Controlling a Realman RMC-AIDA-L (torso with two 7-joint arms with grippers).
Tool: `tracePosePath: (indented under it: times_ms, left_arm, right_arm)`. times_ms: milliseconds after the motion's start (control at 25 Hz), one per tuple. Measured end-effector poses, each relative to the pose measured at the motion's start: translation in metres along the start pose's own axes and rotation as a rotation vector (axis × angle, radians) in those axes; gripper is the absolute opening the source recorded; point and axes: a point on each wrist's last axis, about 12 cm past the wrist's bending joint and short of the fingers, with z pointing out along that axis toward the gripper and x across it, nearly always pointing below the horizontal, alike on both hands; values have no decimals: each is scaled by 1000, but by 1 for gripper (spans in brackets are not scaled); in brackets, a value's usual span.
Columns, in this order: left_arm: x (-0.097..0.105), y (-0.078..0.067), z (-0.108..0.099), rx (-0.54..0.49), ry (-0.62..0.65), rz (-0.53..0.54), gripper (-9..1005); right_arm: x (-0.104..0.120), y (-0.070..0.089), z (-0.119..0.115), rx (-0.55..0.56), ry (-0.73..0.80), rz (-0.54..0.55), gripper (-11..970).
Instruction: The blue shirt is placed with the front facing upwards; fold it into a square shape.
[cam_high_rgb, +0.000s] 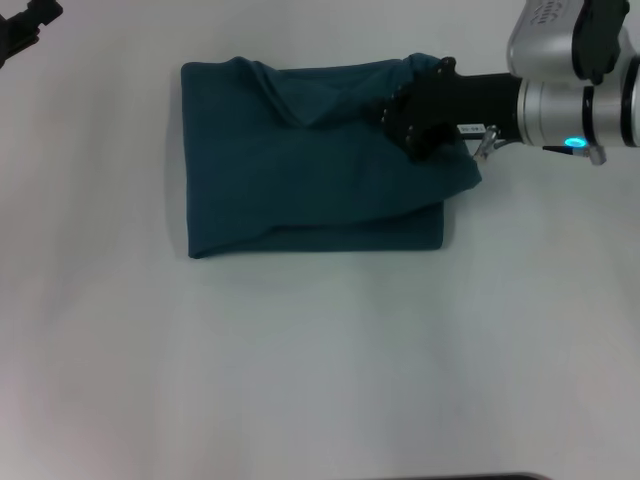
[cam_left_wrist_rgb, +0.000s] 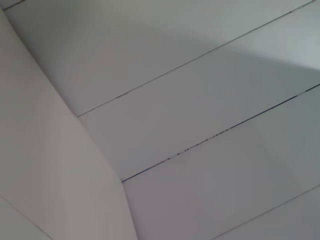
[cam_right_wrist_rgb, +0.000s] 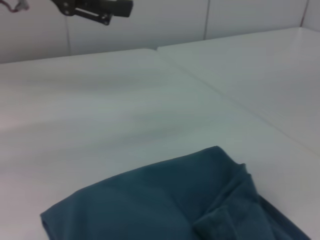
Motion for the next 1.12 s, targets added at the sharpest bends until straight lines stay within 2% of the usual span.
tracePosePath:
  times_ms: [280, 800, 1120]
  left_arm:
    - [1, -1, -1, 12, -7, -5, 950]
    - [1, -1, -2, 12, -8, -8, 951]
    - [2, -1, -2, 14, -7, -9, 951]
  right_arm:
    - [2, 5, 6, -23, 16, -8, 89]
    - [7, 3, 10, -18, 29, 31, 134]
    - [6, 2, 12, 0, 25, 34, 492]
